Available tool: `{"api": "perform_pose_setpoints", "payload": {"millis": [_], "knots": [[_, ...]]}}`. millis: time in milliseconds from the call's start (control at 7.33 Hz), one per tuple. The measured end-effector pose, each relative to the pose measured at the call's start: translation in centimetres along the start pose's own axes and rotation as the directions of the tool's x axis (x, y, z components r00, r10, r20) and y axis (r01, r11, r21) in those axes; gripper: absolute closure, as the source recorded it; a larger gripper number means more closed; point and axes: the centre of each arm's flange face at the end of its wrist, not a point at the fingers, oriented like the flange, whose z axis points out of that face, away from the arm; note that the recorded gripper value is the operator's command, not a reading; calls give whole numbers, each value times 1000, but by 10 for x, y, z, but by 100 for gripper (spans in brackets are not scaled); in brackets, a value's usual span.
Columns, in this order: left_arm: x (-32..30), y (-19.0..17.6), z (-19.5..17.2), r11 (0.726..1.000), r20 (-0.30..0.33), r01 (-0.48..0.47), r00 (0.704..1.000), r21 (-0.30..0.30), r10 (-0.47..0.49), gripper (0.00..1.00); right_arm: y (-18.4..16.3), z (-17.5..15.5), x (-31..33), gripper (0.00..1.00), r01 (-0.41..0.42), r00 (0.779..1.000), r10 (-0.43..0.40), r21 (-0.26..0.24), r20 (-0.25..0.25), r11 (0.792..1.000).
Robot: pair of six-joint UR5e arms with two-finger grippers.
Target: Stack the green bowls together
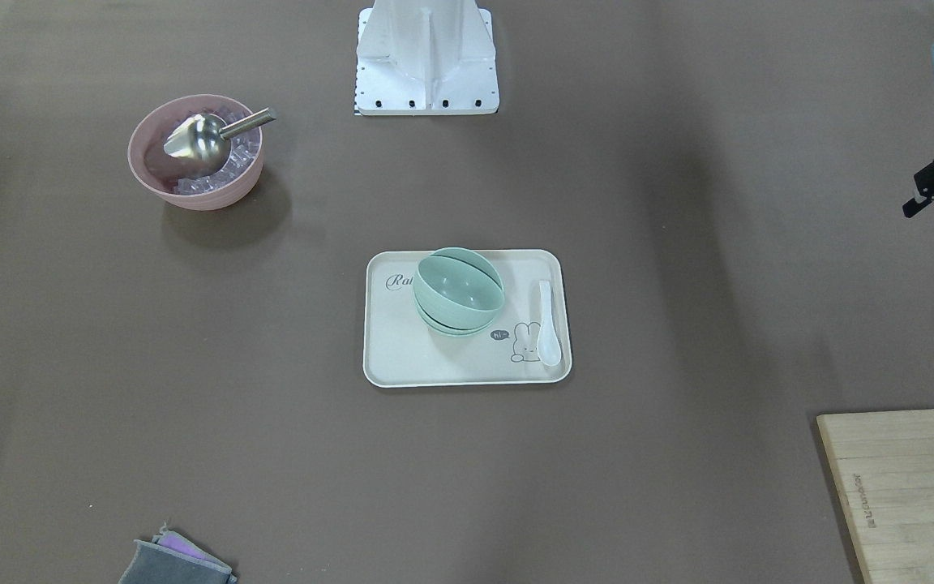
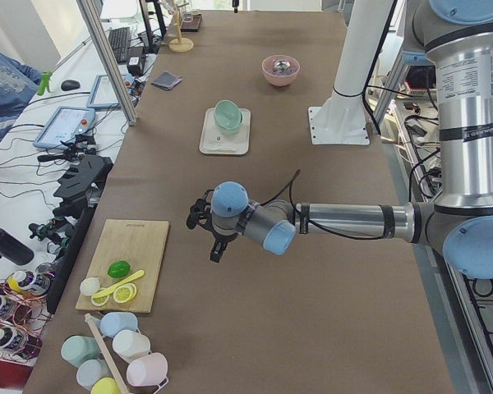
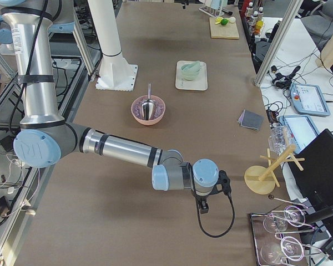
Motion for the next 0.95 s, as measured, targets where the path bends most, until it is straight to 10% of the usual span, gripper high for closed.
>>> {"api": "perform_pose_setpoints", "payload": {"millis": [955], "knots": [[-23,-47,-16,962,103,230,971,-151,-216,3,-26,-39,-46,0,-42,999,41,-67,-8,997]]}}
